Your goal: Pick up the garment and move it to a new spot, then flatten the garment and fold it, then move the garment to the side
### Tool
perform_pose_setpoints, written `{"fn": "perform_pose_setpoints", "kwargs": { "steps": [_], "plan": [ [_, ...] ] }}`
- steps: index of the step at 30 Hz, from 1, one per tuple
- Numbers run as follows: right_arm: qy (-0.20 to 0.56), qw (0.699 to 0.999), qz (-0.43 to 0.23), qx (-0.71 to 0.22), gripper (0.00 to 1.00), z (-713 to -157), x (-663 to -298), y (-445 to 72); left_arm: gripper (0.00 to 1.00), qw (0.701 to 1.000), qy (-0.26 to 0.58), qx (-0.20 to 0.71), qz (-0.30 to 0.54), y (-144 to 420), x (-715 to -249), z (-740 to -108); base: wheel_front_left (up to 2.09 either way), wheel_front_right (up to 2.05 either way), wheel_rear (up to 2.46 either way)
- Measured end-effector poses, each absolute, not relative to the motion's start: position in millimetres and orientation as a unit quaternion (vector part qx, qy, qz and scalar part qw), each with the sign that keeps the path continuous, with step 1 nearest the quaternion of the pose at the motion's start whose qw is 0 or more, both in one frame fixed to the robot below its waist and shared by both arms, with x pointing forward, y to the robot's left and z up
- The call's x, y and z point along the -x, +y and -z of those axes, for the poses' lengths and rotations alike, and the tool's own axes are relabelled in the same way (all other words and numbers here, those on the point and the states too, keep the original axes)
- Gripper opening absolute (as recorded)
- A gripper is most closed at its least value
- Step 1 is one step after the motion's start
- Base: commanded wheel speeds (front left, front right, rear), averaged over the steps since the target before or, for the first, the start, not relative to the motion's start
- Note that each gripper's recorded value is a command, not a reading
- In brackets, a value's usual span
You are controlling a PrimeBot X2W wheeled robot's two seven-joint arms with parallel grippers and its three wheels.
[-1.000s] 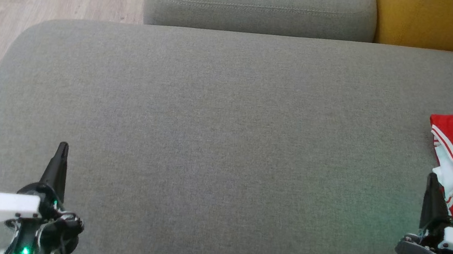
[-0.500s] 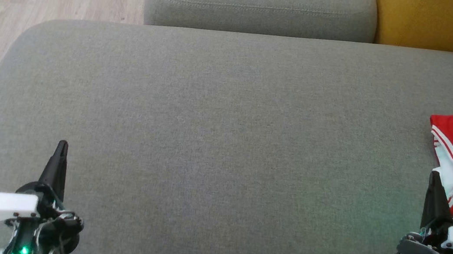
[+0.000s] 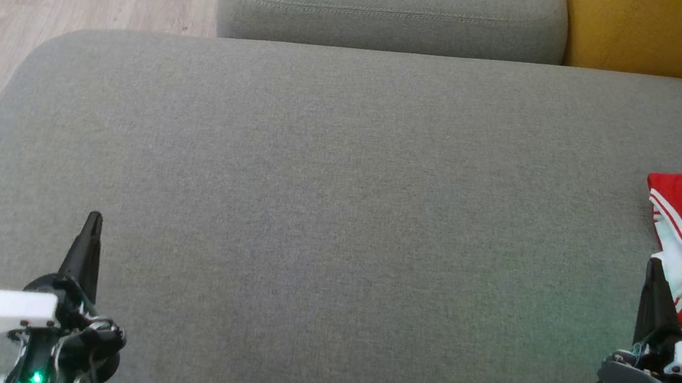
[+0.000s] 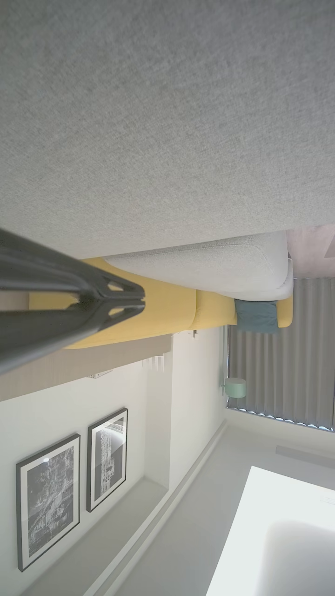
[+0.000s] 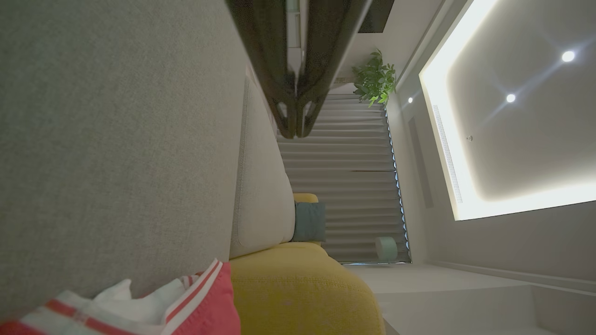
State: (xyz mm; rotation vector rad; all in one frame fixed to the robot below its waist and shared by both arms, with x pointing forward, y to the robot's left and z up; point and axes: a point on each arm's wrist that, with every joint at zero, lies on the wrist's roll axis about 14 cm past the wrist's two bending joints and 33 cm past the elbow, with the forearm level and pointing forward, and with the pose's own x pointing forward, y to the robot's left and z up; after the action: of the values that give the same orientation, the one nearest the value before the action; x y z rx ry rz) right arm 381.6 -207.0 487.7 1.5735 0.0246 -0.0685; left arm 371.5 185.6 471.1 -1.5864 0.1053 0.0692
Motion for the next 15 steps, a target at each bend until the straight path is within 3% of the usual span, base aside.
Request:
{"fn": "perform_pose_setpoints", "kwargs": {
  "steps": [15],
  "plan": [
    [0.011, 0.706, 0.031, -0.708, 0.00, -487.7, -381.6, -207.0, 0.00, 0.700, 0.047, 0.712, -0.031, 185.6, -371.5, -471.1, 0.00, 0.00, 0.00]
  ]
}}
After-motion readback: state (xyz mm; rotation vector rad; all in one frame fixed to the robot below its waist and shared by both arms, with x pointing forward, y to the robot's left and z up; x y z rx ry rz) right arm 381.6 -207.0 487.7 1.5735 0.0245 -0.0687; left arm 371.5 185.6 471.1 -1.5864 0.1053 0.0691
